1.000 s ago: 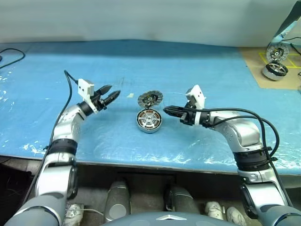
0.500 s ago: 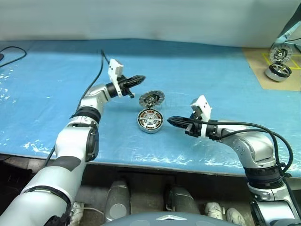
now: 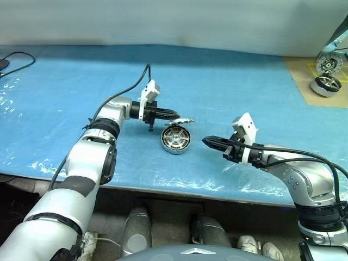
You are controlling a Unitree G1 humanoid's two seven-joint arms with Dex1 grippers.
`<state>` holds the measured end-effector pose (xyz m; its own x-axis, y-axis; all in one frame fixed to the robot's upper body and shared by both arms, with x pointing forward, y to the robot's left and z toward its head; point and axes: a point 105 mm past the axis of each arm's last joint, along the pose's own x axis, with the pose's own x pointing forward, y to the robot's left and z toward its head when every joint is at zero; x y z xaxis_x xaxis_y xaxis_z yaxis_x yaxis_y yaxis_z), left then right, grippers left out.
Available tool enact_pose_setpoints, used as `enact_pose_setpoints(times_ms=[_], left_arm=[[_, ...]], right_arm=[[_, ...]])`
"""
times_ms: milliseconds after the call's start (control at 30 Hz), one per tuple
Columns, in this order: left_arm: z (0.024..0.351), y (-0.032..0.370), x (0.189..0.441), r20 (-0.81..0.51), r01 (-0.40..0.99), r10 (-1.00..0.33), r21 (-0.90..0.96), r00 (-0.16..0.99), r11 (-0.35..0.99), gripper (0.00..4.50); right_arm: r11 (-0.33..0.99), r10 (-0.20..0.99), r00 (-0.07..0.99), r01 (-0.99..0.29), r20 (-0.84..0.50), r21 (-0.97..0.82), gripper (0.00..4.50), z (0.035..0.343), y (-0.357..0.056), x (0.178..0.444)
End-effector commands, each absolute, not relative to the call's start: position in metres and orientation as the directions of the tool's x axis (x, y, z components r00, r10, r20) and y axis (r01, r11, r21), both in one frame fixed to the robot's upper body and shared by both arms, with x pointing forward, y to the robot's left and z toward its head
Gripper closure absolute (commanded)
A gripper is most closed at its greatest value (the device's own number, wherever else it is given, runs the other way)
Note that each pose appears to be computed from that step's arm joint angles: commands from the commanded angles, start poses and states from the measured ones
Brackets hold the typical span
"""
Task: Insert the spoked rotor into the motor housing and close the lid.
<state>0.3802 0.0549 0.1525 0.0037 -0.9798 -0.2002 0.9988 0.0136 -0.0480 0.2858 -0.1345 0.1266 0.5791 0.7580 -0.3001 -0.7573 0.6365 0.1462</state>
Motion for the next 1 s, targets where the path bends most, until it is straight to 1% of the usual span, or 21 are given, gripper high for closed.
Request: enact_pose_setpoints(times_ms=[33,100,133,167,233,400,467,500,600,633,667,700,733,867,900,1000], left_arm=[[0.156,0.046,0.372,-0.258,0.994,-0.962,0.044,-0.083,-0.098,4.48],[0.147,0.044,0.367,-0.304,0.985,-0.946,0.095,-0.109,-0.144,4.48],[0.140,0.042,0.368,-0.352,0.970,-0.933,0.191,-0.075,-0.150,4.48],[0.133,0.042,0.366,-0.397,0.952,-0.915,0.248,-0.070,-0.180,4.48],[0.125,0.042,0.363,-0.434,0.928,-0.899,0.303,-0.066,-0.215,4.48],[0.110,0.049,0.354,-0.518,0.892,-0.849,0.329,-0.105,-0.311,4.48],[0.108,0.053,0.351,-0.532,0.873,-0.837,0.342,-0.124,-0.347,4.48],[0.112,0.052,0.350,-0.508,0.872,-0.851,0.347,-0.136,-0.346,4.48],[0.149,0.040,0.358,-0.286,0.918,-0.950,0.331,-0.122,-0.218,4.48],[0.157,0.038,0.361,-0.239,0.927,-0.964,0.322,-0.117,-0.192,4.48],[0.175,0.036,0.366,-0.138,0.944,-0.986,0.302,-0.093,-0.131,4.50],[0.188,0.037,0.369,-0.065,0.959,-0.994,0.264,-0.088,-0.102,4.50],[0.195,0.040,0.369,-0.029,0.969,-0.996,0.230,-0.089,-0.093,4.50],[0.196,0.062,0.359,-0.011,0.979,-0.996,0.183,-0.089,-0.089,4.50],[0.193,0.069,0.355,-0.017,0.982,-0.996,0.166,-0.085,-0.086,4.50],[0.179,0.091,0.342,-0.034,0.992,-0.998,0.118,-0.050,-0.054,4.50]], right_arm=[[0.651,0.747,0.607,-0.751,-0.270,0.114,4.24,0.138,-0.139,0.285],[0.659,0.740,0.615,-0.744,-0.273,0.110,4.24,0.138,-0.141,0.286],[0.666,0.734,0.622,-0.738,-0.272,0.108,4.24,0.139,-0.142,0.287],[0.670,0.731,0.627,-0.735,-0.270,0.106,4.24,0.139,-0.143,0.288],[0.671,0.730,0.630,-0.734,-0.266,0.102,4.24,0.142,-0.144,0.290],[0.665,0.734,0.626,-0.741,-0.265,0.094,4.24,0.144,-0.143,0.291],[0.660,0.738,0.621,-0.745,-0.264,0.093,4.24,0.145,-0.141,0.292],[0.654,0.742,0.615,-0.751,-0.267,0.087,4.24,0.144,-0.138,0.292],[0.633,0.757,0.598,-0.771,-0.264,0.065,4.24,0.144,-0.129,0.293],[0.630,0.760,0.596,-0.774,-0.260,0.065,4.24,0.145,-0.128,0.294],[0.616,0.773,0.586,-0.784,-0.244,0.069,4.04,0.148,-0.124,0.295],[0.602,0.787,0.574,-0.795,-0.228,0.076,3.83,0.150,-0.120,0.296],[0.588,0.798,0.562,-0.806,-0.217,0.075,3.62,0.152,-0.117,0.297],[0.568,0.808,0.547,-0.822,-0.217,0.046,2.35,0.151,-0.103,0.308],[0.567,0.810,0.547,-0.822,-0.210,0.046,2.06,0.151,-0.100,0.312],[0.564,0.817,0.545,-0.823,-0.186,0.066,0.98,0.150,-0.087,0.323]])
